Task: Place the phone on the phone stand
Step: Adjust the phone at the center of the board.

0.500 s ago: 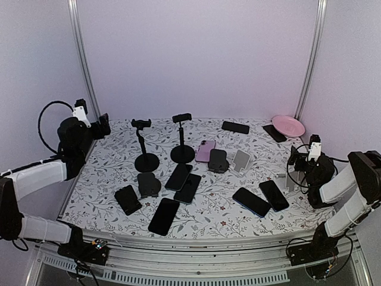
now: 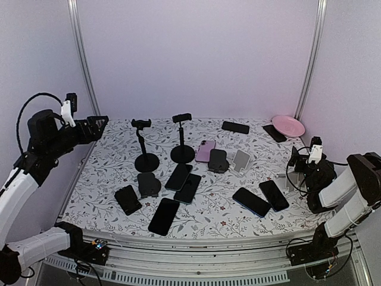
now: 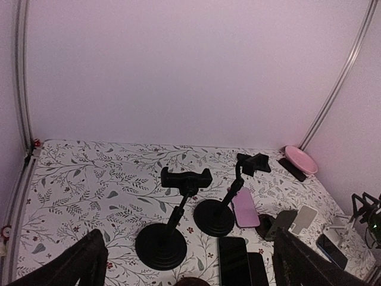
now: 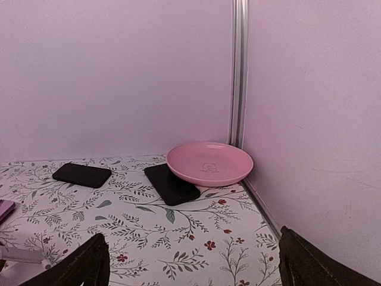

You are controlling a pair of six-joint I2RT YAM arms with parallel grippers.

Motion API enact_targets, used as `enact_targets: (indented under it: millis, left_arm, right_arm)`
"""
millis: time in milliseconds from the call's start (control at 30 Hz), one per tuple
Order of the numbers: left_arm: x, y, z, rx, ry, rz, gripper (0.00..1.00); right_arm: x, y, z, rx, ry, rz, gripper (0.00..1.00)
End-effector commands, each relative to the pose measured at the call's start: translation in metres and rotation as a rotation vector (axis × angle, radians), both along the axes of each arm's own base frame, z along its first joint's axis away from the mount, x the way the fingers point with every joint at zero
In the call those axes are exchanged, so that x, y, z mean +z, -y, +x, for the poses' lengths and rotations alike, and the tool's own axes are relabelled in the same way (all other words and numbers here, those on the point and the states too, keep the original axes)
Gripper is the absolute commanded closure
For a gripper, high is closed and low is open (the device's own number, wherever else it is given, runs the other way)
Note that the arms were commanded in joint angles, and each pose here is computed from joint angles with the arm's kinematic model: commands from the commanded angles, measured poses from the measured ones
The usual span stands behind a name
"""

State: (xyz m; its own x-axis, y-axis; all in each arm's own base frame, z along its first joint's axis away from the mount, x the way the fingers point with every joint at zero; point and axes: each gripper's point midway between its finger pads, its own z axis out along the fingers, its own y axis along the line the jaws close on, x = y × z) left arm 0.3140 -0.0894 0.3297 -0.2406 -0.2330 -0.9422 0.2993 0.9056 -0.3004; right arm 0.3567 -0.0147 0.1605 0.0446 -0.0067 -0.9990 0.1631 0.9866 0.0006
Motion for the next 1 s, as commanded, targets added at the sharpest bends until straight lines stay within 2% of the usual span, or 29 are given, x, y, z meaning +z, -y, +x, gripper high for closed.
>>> enact_targets:
  millis: [0,67,167,267,367,467,533,700,867,900,967]
  left_arm:
    - [-0.017,-0.001,-0.023,-0.011,-0.103,-0.051,0.03]
    - [-0.021,0.005,-0.025,-0.043,-0.113,-0.086,0.03]
    - [-0.025,0.007,-0.027,-0.044,-0.125,-0.166,0.03]
    - [-0.025,0.008,-0.031,-0.049,-0.120,-0.186,0.03]
    - [-0.028,0.019,-0.036,-0.104,-0.138,-0.192,0.03]
    - [-0.039,0.034,-0.040,-0.154,-0.171,-0.199,0.03]
    - [-0.050,0.043,-0.044,-0.165,-0.193,-0.182,0.03]
    - [-0.082,0.081,-0.065,-0.253,-0.229,-0.183,0.03]
    - [-0.119,0.129,-0.084,-0.328,-0.311,-0.130,0.03]
    - [-0.126,0.140,-0.088,-0.344,-0.331,-0.132,0.03]
    - [-0.141,0.161,-0.095,-0.377,-0.369,-0.126,0.03]
  right_arm:
    - [0.019,0.001,-0.007,-0.010,0.077,-0.005,0.01]
    - [0.027,-0.002,-0.004,-0.013,0.047,-0.018,0.01]
    - [0.065,-0.029,0.012,0.120,0.010,-0.033,0.01]
    - [0.117,-0.045,0.014,0.204,0.013,0.117,0.01]
    - [0.139,-0.071,0.003,0.275,-0.055,0.205,0.01]
    - [0.146,-0.109,-0.017,0.341,-0.112,0.187,0.01]
    - [0.141,-0.121,-0.028,0.365,-0.177,0.175,0.01]
    - [0.107,-0.096,-0.047,0.219,-0.335,0.353,0.01]
    - [0.095,-0.117,-0.062,0.346,-0.358,0.527,0.01]
    - [0.087,-0.129,-0.063,0.401,-0.411,0.533,0.01]
    - [0.059,-0.145,-0.061,0.401,-0.553,0.523,0.01]
